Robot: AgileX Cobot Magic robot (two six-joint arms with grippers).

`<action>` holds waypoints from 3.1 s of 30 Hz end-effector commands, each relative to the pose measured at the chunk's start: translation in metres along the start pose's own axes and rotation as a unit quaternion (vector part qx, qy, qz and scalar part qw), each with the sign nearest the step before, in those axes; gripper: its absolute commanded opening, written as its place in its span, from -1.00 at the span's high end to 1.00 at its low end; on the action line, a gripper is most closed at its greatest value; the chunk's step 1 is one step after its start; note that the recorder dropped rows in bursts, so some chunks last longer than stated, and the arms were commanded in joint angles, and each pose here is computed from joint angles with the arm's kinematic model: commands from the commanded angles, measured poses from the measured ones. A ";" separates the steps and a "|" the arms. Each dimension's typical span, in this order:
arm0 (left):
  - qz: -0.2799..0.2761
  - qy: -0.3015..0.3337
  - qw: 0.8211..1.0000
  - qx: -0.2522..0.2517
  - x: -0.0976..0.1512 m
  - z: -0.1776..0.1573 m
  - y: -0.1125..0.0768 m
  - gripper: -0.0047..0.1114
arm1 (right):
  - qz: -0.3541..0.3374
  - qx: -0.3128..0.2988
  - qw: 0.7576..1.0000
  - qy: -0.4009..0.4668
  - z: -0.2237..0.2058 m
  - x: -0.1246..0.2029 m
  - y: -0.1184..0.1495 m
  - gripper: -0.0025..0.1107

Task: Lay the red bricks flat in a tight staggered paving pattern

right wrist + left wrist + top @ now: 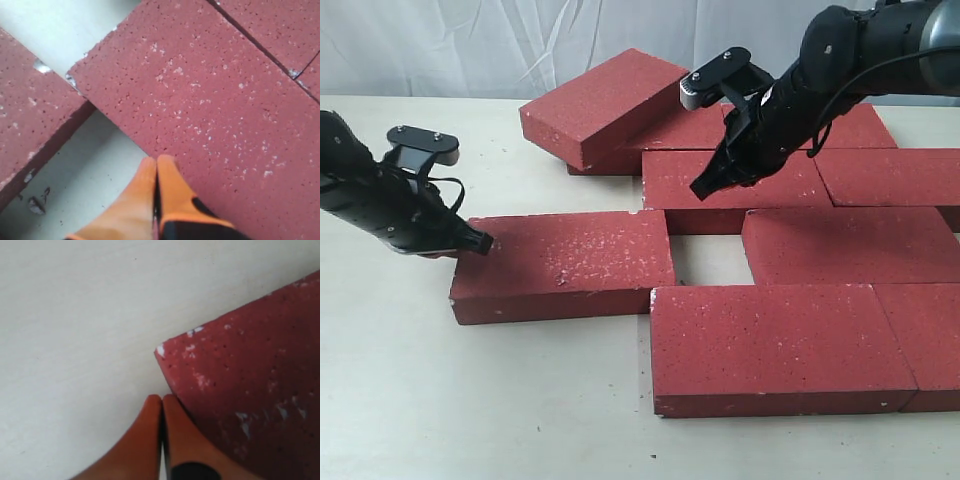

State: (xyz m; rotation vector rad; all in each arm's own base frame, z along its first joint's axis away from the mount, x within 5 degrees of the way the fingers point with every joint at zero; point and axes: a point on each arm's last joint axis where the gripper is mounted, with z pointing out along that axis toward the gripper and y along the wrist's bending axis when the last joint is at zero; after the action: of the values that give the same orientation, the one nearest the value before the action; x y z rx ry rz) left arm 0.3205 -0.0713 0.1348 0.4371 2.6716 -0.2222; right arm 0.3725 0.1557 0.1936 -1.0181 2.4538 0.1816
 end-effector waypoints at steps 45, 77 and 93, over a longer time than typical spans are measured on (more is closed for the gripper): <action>0.024 0.000 0.999 0.030 -0.010 0.022 -0.046 0.92 | 0.077 0.057 0.995 -0.020 -0.044 0.020 -0.040 0.97; 0.026 -0.021 0.997 0.064 -0.026 0.021 -0.081 0.92 | 0.082 0.054 0.995 -0.020 -0.040 0.020 -0.040 0.97; 0.060 -0.022 0.997 0.054 -0.027 0.021 -0.078 0.92 | 0.083 0.054 0.995 -0.021 -0.040 0.020 -0.040 0.97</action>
State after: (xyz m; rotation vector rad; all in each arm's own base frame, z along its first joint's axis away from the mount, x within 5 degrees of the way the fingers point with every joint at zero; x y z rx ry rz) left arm 0.3247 -0.1563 0.1341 0.5730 2.5959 -0.3552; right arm 0.3719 0.1043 0.2227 -0.7646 2.4864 0.1291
